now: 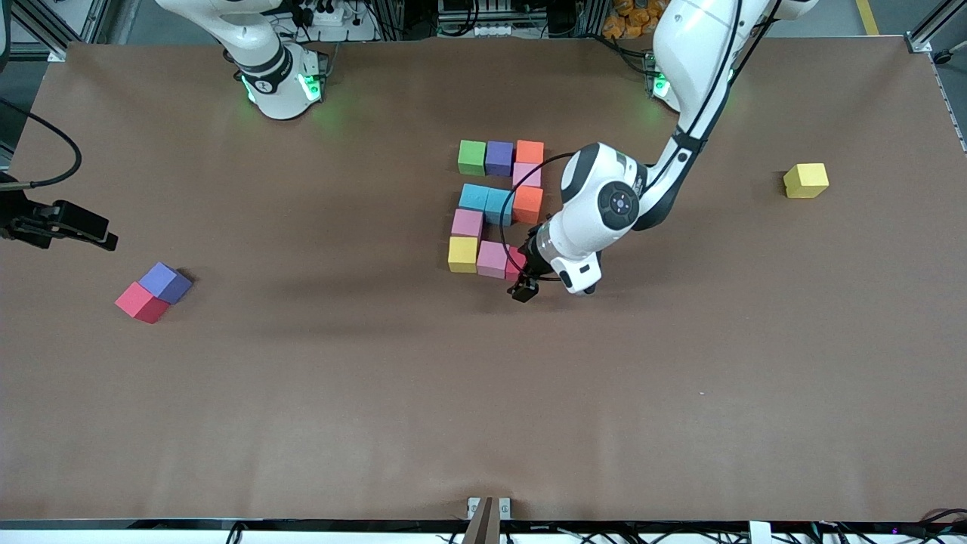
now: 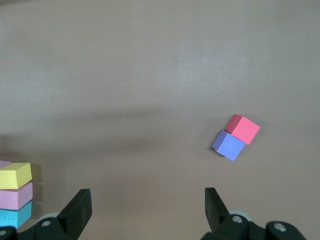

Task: Form number 2 with 11 blocks
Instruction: 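Open the left gripper and lift it away from the red cube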

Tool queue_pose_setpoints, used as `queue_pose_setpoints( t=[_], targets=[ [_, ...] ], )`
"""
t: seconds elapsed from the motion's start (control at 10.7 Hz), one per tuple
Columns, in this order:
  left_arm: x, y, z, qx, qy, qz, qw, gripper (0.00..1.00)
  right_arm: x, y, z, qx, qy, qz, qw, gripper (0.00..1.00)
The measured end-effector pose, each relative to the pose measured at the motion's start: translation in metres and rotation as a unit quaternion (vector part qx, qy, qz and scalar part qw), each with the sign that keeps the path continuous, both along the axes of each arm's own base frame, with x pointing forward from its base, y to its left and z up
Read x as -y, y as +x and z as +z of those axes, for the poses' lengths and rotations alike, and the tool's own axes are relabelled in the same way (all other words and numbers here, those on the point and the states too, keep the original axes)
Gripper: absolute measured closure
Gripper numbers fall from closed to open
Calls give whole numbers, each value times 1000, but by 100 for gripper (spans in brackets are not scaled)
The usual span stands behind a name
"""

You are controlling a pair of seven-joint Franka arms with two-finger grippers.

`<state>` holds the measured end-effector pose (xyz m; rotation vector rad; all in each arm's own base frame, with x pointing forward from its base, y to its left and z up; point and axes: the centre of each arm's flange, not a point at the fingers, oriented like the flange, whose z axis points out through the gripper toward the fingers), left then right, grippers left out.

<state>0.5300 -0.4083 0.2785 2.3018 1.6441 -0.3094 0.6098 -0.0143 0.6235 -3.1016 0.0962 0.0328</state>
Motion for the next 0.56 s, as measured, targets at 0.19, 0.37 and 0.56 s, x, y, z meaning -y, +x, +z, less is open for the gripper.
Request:
queue_pose_setpoints(
  t=[0.19, 0.37, 0.56],
  targets=[
    [-7, 3, 43, 47, 52, -70, 995, 0, -1, 0, 0, 0, 0, 1, 1000, 0],
    [-31, 6, 94, 77, 92, -162, 979, 0, -4, 0, 0, 0, 1, 4, 1000, 0],
    [-74, 12, 147, 97, 105, -269, 953, 0, -4, 0, 1, 1, 1, 3, 1000, 0]
  ],
)
